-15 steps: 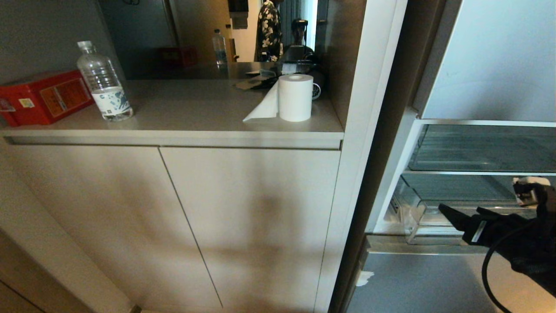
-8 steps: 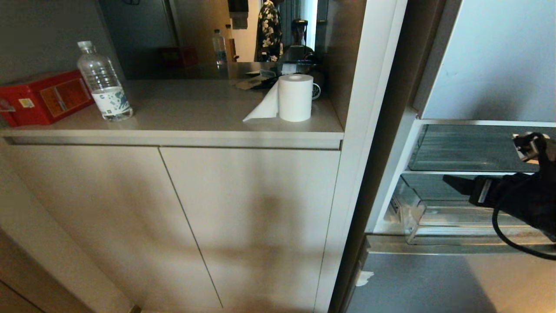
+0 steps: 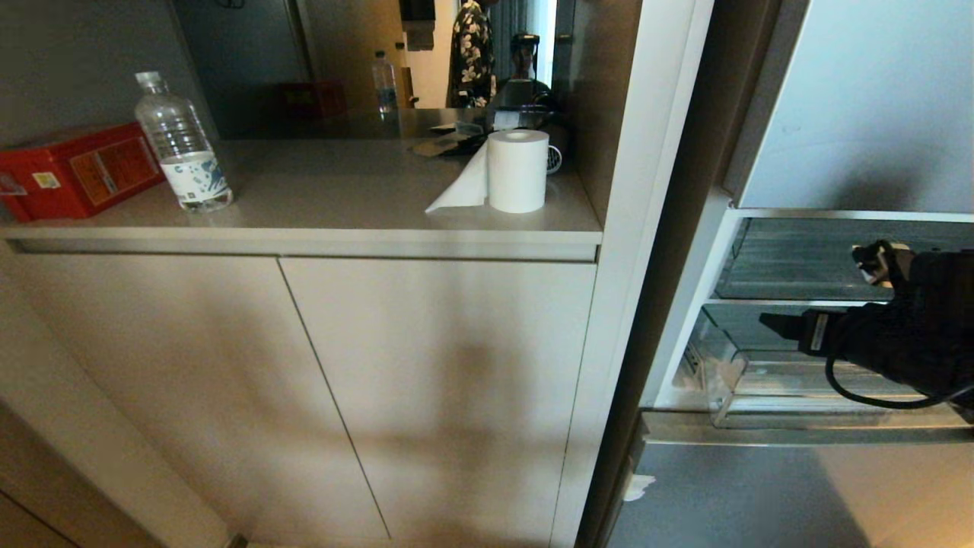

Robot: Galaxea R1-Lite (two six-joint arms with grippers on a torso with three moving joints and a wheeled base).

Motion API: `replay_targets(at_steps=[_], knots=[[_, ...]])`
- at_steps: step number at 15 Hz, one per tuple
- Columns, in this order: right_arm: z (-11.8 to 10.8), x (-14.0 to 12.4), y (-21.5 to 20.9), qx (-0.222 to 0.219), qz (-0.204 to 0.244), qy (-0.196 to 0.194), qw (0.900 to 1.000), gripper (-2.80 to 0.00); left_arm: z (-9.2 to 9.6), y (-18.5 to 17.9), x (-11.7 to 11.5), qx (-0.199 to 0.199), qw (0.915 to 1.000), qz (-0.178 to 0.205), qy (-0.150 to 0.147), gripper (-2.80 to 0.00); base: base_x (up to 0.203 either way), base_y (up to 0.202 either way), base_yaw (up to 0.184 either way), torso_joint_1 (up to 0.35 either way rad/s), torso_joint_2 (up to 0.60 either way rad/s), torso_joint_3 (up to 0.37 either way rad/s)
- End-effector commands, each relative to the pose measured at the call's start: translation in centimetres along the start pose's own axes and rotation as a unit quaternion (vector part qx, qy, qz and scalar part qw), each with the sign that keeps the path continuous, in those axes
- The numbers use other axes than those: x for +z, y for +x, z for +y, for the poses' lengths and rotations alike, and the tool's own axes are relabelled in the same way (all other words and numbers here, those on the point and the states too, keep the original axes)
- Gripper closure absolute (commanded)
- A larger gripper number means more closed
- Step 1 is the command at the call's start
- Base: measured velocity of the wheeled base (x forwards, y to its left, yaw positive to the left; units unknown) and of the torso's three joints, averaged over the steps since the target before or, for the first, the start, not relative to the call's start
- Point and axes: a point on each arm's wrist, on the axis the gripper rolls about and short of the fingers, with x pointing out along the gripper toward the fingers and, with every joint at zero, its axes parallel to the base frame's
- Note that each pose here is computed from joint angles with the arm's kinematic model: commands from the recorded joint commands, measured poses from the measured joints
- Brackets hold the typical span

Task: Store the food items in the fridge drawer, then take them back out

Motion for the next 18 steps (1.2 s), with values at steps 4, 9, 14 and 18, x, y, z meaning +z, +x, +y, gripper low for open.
replay_targets(at_steps=[4, 9, 14, 18], knots=[[-0.3, -1.4, 3.4, -0.001, 0.008, -0.002, 1.0, -2.8, 0.0, 0.0, 0.0, 0.0, 1.0, 0.001, 0.0, 0.0, 0.0, 0.0, 0.0, 0.0, 0.0, 0.0], [-0.4, -1.3, 3.7, -0.004, 0.048, -0.025, 0.999, -2.8, 0.0, 0.0, 0.0, 0.0, 1.0, 0.001, 0.0, 0.0, 0.0, 0.0, 0.0, 0.0, 0.0, 0.0], [-0.7, 0.0, -0.4, -0.015, 0.125, -0.032, 0.992, -2.8, 0.0, 0.0, 0.0, -0.001, 1.0, 0.001, 0.0, 0.0, 0.0, 0.0, 0.0, 0.0, 0.0, 0.0], [-1.4, 1.3, -4.3, -0.032, 0.17, -0.024, 0.985, -2.8, 0.0, 0.0, 0.0, 0.0, 1.0, 0.001, 0.0, 0.0, 0.0, 0.0, 0.0, 0.0, 0.0, 0.0]])
